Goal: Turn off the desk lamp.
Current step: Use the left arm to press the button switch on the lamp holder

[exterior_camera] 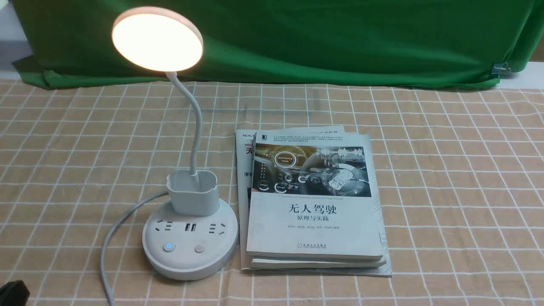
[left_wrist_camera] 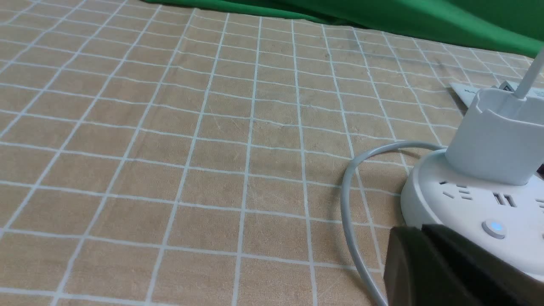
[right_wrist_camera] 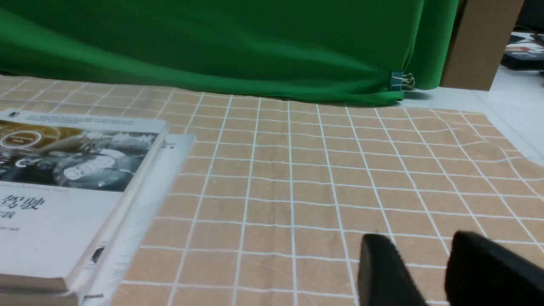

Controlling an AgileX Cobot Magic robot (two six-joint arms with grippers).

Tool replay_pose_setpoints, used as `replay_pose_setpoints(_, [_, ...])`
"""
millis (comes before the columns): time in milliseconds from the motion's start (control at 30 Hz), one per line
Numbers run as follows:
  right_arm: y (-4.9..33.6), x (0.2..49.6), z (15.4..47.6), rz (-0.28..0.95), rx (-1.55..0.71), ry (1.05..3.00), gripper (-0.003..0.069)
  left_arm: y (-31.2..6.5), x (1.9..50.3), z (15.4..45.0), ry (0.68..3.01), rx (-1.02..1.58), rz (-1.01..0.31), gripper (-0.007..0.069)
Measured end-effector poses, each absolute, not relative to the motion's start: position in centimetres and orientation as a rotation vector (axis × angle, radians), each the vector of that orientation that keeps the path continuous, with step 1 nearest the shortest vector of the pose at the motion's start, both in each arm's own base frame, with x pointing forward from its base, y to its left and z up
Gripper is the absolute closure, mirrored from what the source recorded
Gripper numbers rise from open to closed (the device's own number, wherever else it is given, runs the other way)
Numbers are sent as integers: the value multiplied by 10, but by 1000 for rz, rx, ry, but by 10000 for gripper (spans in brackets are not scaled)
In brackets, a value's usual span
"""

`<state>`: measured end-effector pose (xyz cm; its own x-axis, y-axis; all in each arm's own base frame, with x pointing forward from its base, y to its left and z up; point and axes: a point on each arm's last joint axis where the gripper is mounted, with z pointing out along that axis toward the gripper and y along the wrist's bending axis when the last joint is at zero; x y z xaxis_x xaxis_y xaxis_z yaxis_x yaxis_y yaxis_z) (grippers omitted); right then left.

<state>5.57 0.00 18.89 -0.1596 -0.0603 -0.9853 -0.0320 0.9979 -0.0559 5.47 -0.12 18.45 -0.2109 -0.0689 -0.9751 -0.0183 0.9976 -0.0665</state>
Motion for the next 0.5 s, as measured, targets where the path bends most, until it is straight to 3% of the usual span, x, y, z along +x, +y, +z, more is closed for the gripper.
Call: replay_pose_setpoints(500, [0,56,189,-25,-69,1731,417,-1,55,185,1778,-64,-46,629])
